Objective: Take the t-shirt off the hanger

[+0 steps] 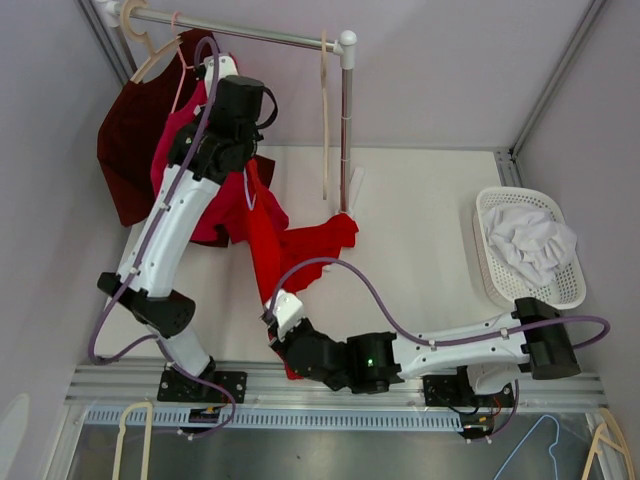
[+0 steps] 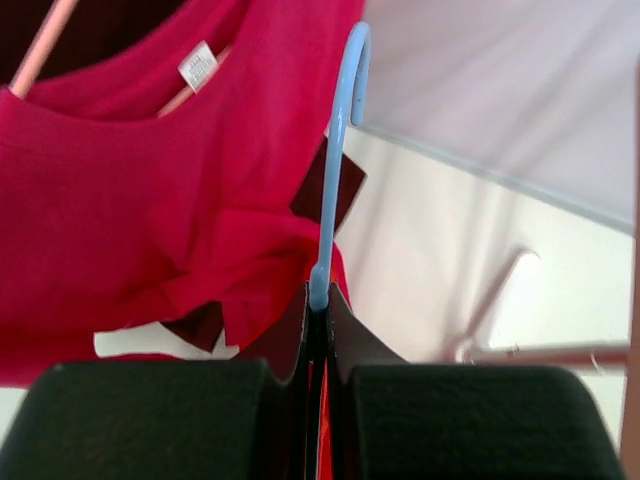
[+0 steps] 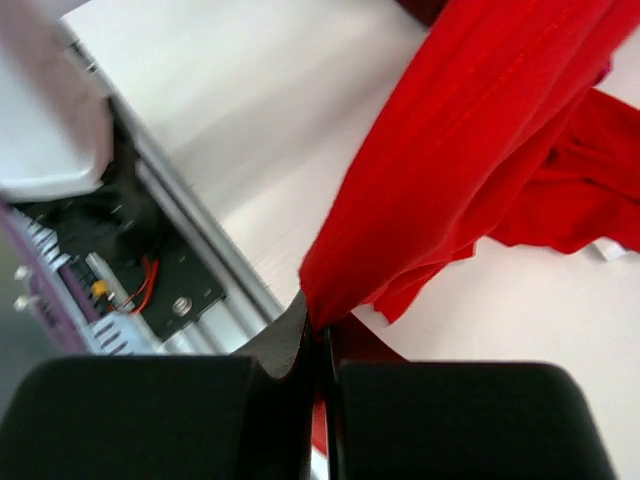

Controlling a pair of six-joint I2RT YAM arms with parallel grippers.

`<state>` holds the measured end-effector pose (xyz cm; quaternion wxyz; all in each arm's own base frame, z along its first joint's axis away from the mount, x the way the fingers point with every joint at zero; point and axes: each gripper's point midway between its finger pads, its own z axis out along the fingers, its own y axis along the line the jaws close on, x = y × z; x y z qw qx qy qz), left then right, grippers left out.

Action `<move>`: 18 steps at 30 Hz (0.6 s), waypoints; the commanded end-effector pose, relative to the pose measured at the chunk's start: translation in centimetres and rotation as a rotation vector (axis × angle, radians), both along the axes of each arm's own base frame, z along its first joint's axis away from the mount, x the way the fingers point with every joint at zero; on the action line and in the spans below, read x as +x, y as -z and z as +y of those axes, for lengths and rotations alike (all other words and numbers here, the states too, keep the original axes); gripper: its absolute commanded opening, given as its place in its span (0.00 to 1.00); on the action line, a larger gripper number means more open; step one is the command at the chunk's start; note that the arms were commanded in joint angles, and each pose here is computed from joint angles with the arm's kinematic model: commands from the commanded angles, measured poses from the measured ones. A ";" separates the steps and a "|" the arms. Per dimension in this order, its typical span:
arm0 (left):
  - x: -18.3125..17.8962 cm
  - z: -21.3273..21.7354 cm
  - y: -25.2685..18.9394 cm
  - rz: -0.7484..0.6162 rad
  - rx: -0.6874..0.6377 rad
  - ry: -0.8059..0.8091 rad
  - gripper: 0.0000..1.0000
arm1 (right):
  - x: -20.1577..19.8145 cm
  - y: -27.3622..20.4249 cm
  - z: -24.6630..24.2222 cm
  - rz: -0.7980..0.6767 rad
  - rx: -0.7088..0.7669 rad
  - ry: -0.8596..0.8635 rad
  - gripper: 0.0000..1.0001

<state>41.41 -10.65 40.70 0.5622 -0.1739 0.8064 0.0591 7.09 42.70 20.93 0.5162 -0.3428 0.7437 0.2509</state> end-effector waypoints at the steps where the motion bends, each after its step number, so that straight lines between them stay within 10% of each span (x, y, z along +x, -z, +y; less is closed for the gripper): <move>1: -4.2 -0.1 -4.4 -0.089 -0.143 0.092 0.01 | 2.8 -1.2 -0.1 0.056 0.074 0.065 0.00; 14: -17.7 4.1 -8.2 -0.194 -0.214 0.292 0.01 | 17.8 5.1 -1.2 0.159 -0.114 0.284 0.00; 17: -18.0 5.1 -9.0 -0.228 -0.195 0.260 0.01 | 19.0 7.7 0.0 0.195 -0.182 0.262 0.41; 18: -17.9 5.3 -9.0 -0.230 -0.186 0.248 0.01 | 19.2 7.0 1.1 0.212 -0.174 0.236 0.95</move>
